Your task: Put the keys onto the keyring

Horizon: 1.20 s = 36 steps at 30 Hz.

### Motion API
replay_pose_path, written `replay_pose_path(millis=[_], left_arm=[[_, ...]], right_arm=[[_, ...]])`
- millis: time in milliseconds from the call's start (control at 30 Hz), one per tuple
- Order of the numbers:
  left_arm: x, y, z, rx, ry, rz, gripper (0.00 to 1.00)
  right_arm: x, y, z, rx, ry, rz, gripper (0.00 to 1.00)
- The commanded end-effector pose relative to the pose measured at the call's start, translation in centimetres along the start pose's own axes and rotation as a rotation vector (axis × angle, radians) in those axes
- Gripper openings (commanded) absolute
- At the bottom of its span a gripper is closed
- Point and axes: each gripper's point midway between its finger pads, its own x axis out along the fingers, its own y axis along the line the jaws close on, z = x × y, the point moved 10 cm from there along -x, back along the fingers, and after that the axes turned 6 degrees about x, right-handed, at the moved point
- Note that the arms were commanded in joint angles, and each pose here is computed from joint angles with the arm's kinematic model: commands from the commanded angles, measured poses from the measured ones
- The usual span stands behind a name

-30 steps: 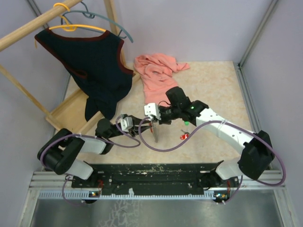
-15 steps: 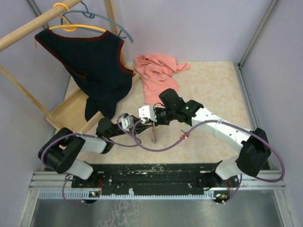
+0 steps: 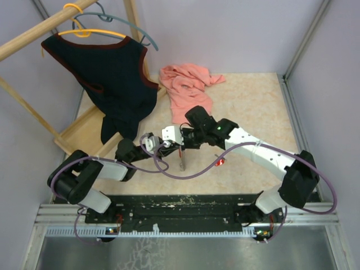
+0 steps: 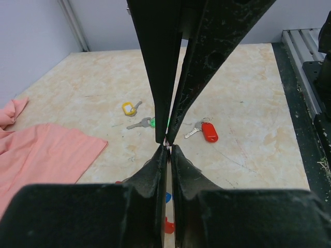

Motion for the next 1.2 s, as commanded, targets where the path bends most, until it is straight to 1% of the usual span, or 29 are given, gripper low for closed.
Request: replay_pose_path(millis=[0, 133, 200, 267, 333, 400, 500, 633, 733, 800, 867, 933, 1000, 1167], left_arm=[[0.5, 0.5, 0.2, -0.001, -0.007, 0.012, 0.09], [0.4, 0.4, 0.2, -0.002, -0.002, 0.012, 0.00], [0.3, 0.4, 0.1, -0.002, 0.000, 0.011, 0.00], [0.2, 0.3, -0.1, -0.002, 0.004, 0.013, 0.00], [0.1, 0.1, -0.1, 0.001, 0.001, 0.020, 0.00], [0.0, 0.1, -0.1, 0.002, -0.008, 0.034, 0.00], [-0.2, 0.1, -0.1, 0.002, -0.012, 0.050, 0.00], [-0.6, 0.1, -0.1, -0.002, -0.015, 0.081, 0.00], [-0.9, 0.2, 0.0, -0.008, -0.018, 0.107, 0.00], [-1.1, 0.4, 0.0, -0.021, -0.021, 0.123, 0.00], [-1.3, 0.5, -0.1, -0.030, -0.027, 0.133, 0.00], [-1.5, 0.5, 0.0, -0.035, -0.034, 0.133, 0.00], [-1.6, 0.5, 0.0, -0.039, -0.033, 0.137, 0.00], [-1.8, 0.6, 0.1, -0.036, -0.037, 0.136, 0.00]], right_arm=[[-0.7, -0.8, 2.1, -0.021, -0.060, -0.045, 0.00], [-0.7, -0.6, 2.2, -0.021, -0.064, -0.042, 0.00], [-0.8, -0.6, 2.1, -0.006, -0.065, -0.063, 0.01], [-1.0, -0.6, 2.1, 0.021, -0.076, -0.095, 0.09], [-1.5, -0.6, 2.2, 0.059, -0.099, -0.144, 0.15], [-2.3, -0.5, 2.2, 0.107, -0.141, -0.215, 0.23], [-3.0, -0.1, 1.8, 0.193, -0.194, -0.317, 0.30], [-3.4, 0.5, 0.6, 0.373, -0.238, -0.477, 0.35], [-3.3, 0.8, -0.8, 0.569, -0.244, -0.616, 0.38], [-3.1, 1.2, -1.8, 0.673, -0.235, -0.636, 0.38], [-2.4, 1.7, -3.6, 0.782, -0.197, -0.634, 0.39], [-2.0, 2.0, -5.6, 0.952, -0.155, -0.659, 0.38], [-1.7, 2.5, -7.6, 1.088, -0.125, -0.649, 0.37], [-1.3, 4.3, -11.4, 1.272, -0.031, -0.700, 0.38]])
